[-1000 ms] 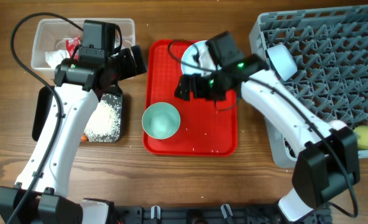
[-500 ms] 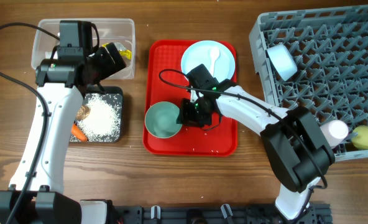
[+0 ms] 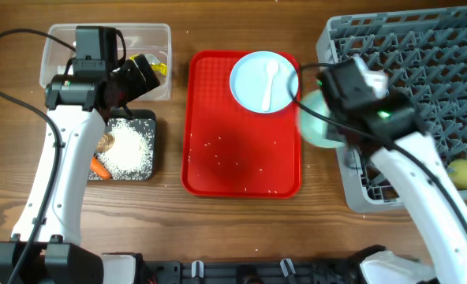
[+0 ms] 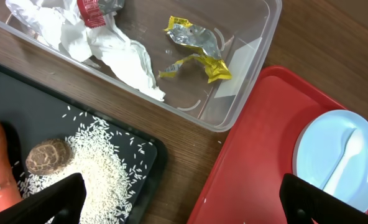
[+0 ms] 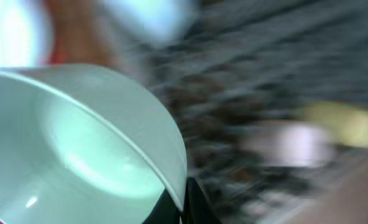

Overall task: Sort waste into correct bins and load items into the dishwasher rack
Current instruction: 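Grasp the green bowl with the right gripper and lift it, then place the green bowl into the rack with the right gripper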

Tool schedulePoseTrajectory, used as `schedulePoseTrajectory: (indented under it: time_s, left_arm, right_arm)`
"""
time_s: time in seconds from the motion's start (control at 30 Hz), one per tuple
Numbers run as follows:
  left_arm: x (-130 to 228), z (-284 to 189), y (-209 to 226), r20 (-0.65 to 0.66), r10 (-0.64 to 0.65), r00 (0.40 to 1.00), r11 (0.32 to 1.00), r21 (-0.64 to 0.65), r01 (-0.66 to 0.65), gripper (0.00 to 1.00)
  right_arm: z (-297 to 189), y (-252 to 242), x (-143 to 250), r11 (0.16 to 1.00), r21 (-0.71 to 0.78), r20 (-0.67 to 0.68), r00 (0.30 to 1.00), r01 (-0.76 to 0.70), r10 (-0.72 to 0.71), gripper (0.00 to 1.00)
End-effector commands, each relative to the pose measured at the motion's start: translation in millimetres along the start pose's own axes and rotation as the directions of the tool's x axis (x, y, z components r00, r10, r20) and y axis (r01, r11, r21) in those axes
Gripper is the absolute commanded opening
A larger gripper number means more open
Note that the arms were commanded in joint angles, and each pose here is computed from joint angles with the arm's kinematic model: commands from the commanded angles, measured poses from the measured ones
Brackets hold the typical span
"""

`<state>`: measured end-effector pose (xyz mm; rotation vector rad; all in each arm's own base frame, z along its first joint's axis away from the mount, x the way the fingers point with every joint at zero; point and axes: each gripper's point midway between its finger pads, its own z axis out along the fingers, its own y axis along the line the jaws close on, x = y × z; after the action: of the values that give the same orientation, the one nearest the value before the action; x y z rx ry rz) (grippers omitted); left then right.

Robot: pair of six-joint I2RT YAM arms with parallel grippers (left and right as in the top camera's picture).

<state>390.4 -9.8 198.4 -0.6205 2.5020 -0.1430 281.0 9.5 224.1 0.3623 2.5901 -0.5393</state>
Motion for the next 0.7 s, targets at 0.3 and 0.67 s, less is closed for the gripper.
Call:
schedulePoseTrajectory:
  time_s: [0.3, 0.67]
  left_arm:
    - [-3.8, -2.7, 0.2, 0.014, -0.011, 1.000, 1.000, -0.001, 0.011, 1.00]
    - [-3.8, -2.7, 0.2, 0.014, -0.011, 1.000, 1.000, -0.001, 0.011, 1.00]
  right_arm:
    - [54.6, -86.6, -44.2, 0.728, 0.612, -0.134, 0.947, 0.310, -0.291, 0.04]
    - [88.9, -74.5, -46.8, 0.612, 0.646, -0.259, 0.885, 0.456, -0.386, 0.04]
